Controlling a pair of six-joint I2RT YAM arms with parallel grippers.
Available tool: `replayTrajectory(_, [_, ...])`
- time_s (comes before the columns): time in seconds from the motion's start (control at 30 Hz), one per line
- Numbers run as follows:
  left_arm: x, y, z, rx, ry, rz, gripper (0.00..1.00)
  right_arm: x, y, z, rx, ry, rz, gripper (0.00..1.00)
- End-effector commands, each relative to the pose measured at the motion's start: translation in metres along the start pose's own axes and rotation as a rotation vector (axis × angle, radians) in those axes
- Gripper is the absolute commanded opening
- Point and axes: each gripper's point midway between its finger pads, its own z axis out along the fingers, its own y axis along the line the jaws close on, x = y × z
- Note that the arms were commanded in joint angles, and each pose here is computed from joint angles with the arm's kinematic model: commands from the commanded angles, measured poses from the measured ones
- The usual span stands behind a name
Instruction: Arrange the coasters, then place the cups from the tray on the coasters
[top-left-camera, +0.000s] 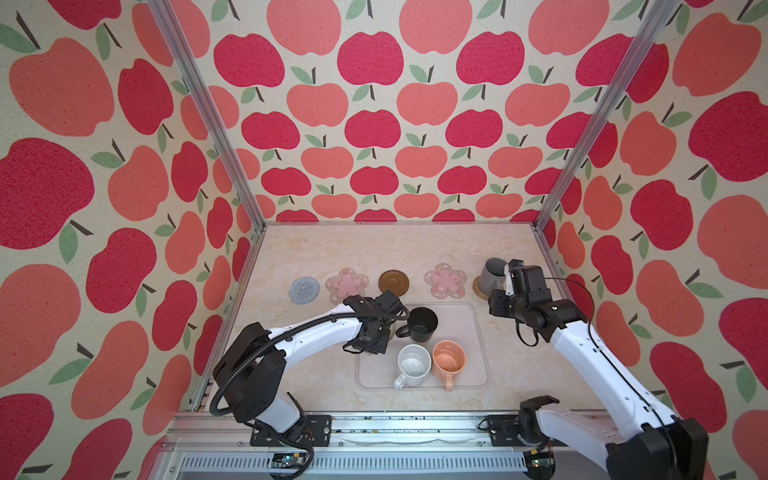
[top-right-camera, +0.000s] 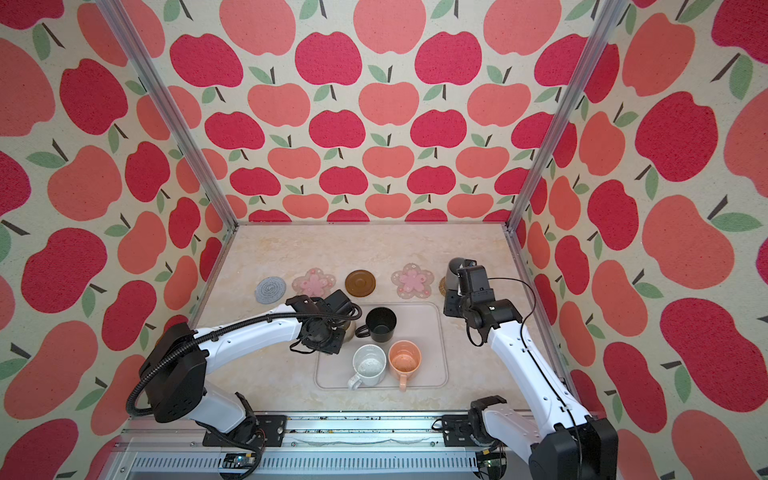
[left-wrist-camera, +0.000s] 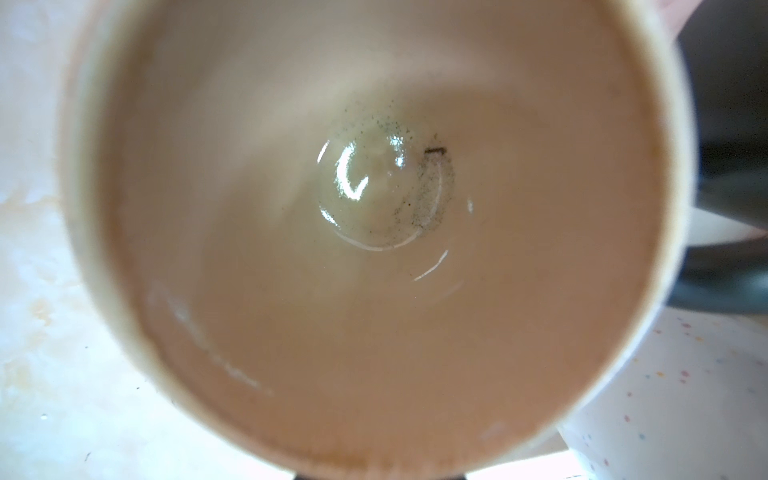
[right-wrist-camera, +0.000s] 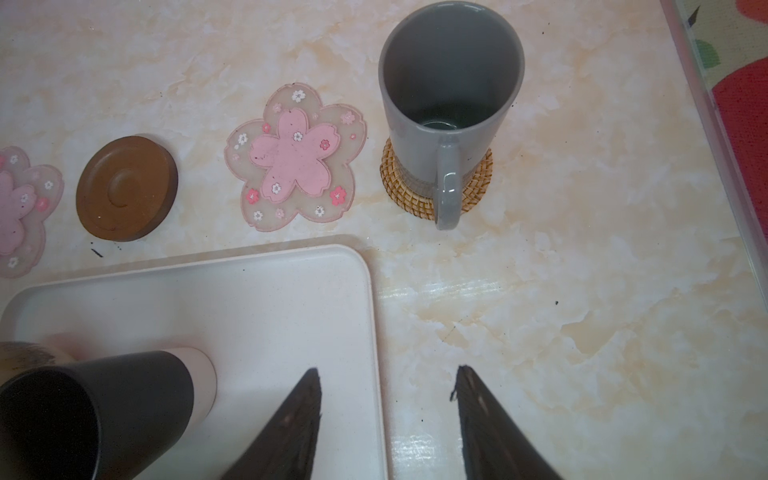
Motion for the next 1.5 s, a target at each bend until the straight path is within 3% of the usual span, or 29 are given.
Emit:
replayTrajectory(0.0, [-0.016, -0.005, -0.020, 0.013, -0.077, 0.052, 0.00, 0.003, -0.003, -0.003, 0.014, 0.001, -0.025, 0.55])
replayTrajectory(0.3, [-0.018, 0.002, -0.025, -0.034, -0.067, 0.050, 0.00, 0.006, -0.004, -0.001, 0.015, 0.003, -0.028, 0.55])
replayTrajectory(0.53, [-0.027, 0.005, -0.034, 0.001, -0.093, -0.014, 0.00, 0.002, -0.004, -0.003, 0.019, -0.008, -0.036, 0.55])
replayTrajectory(1.07, [-0.043, 0.012, -0.058, 0.007, -0.148, -0.036, 0.00, 0.001, -0.005, -0.004, 0.023, -0.017, -0.039, 0.55])
replayTrajectory(1.47, [-0.089, 0.022, -0.080, 0.008, -0.336, -0.098, 0.00, 0.002, -0.005, -0.002, 0.026, -0.014, -0.045, 0.55])
